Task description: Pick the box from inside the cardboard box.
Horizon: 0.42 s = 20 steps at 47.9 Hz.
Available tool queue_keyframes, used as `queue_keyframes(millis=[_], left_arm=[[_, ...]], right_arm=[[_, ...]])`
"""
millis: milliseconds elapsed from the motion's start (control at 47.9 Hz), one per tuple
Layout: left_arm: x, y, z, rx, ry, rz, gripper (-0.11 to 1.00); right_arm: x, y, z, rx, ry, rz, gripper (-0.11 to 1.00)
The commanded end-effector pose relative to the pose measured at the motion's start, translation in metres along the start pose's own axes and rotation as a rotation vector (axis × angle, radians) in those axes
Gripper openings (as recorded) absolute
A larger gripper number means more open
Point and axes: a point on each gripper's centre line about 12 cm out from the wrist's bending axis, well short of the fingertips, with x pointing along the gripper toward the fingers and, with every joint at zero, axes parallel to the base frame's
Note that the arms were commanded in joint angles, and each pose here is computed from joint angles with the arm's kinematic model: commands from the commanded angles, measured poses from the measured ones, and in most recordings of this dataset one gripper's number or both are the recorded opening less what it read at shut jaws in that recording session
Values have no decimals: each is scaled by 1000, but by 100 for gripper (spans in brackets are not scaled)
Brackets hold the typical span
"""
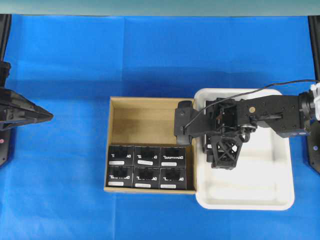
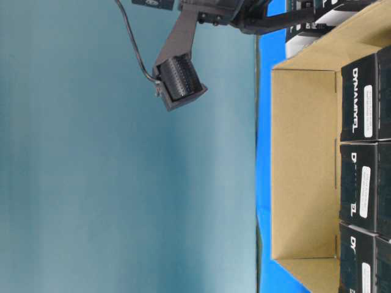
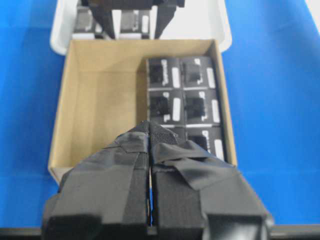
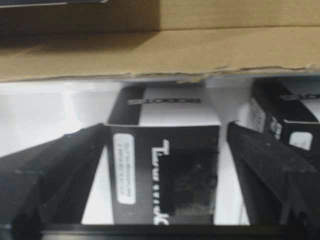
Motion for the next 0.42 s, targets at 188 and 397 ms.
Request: queue_keyframes(millis=[188, 397], left_arm=[[-1, 0, 7, 5, -18, 3, -5], [-2, 0, 7, 10, -17, 3, -5]], right_arm=[[-43, -3, 15, 7, -57, 4, 95], [-92, -7, 21, 28, -178, 1, 95]])
